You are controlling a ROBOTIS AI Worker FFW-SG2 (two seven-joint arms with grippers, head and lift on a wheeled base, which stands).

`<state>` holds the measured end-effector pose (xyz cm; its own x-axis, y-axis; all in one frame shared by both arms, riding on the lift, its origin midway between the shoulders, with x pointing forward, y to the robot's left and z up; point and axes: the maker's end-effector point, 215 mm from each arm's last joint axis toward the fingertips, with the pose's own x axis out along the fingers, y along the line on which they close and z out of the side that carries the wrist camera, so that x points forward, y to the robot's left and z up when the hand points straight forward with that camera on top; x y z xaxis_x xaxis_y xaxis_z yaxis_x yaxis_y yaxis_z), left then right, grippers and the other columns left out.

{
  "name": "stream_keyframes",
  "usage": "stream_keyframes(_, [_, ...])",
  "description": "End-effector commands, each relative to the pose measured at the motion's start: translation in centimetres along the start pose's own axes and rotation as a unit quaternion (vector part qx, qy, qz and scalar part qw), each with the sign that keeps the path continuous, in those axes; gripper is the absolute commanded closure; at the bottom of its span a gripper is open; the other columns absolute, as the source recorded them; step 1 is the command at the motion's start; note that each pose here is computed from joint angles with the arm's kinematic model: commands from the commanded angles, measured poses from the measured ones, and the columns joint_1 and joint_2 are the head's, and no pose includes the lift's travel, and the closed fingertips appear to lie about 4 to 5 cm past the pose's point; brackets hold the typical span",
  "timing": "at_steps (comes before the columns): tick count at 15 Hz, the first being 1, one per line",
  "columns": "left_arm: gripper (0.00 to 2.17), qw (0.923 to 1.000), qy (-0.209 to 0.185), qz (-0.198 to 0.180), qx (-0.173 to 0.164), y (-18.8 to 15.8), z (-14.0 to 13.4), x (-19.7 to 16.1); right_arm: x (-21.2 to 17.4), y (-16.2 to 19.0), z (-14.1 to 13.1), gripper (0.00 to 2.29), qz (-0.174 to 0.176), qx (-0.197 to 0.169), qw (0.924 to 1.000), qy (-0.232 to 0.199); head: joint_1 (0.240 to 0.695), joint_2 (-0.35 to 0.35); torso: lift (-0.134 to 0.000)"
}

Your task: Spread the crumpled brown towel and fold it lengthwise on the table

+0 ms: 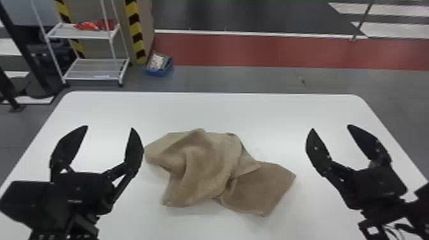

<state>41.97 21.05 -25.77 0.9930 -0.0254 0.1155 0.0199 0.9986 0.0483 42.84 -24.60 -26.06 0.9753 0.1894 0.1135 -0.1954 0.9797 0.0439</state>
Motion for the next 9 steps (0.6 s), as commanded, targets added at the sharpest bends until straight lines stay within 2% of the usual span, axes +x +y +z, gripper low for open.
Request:
stream_keyframes(1, [0.14, 1.0000, -0.005, 0.006, 0.003, -0.08, 0.21, -0.09, -0.04, -0.02, 0.09, 0.15, -0.001, 0.001, 1.0000, -0.004, 0.695, -0.048, -0.123])
stream_keyframes(9, [0.14, 1.0000, -0.005, 0.007, 0.002, -0.06, 0.21, -0.22, 0.00, -0.55, 0.20, 0.15, -0.007, 0.009, 0.9999, -0.007, 0.695, -0.056, -0.123])
